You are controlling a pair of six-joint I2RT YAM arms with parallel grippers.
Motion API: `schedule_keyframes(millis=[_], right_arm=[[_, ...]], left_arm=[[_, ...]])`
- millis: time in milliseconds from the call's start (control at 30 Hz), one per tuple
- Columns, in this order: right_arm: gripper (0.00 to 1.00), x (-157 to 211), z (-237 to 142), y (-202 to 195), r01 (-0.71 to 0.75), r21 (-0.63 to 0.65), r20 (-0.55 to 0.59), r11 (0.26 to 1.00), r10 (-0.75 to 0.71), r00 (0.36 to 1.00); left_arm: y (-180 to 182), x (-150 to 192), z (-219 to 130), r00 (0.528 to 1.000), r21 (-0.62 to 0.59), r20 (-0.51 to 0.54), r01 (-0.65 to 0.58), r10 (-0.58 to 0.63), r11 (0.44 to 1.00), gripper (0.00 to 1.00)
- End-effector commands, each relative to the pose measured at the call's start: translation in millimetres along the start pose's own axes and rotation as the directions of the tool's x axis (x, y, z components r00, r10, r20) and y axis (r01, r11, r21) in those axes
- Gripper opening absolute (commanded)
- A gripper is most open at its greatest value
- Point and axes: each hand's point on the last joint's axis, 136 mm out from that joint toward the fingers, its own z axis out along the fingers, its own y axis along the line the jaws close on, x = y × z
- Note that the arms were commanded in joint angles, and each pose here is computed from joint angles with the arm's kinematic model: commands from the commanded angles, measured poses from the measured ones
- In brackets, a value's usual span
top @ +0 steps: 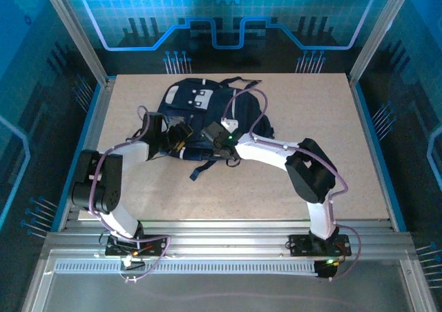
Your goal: Pack the student bag
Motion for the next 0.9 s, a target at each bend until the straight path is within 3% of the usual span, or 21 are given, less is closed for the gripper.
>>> schedule_keyframes(millis=[0,300,667,867], right_arm=[[0.0,-13,-4,-29,0.081,0.02,-0.011,0.997,-0.081,0.997],[0.0,-7,-6,-49,0.232,-0.161,-0.115,0.959,-0.252,0.961],[0.0,11,-34,-65,0.307,-0.398,-0.28,0.865,-0.433,0.857],[0.0,-13,-34,-83,0.38,-0.307,-0.255,0.873,-0.46,0.85]], left_arm=[[17,-36,2,0.995,-0.083,0.096,-0.021,0.029,0.996,0.62],[25,-66,5,0.99,-0.139,0.136,-0.018,0.037,0.99,0.62],[22,-91,23,0.991,-0.154,0.123,-0.033,0.052,0.988,0.62],[8,-97,23,0.992,-0.137,0.106,-0.05,0.065,0.989,0.62]])
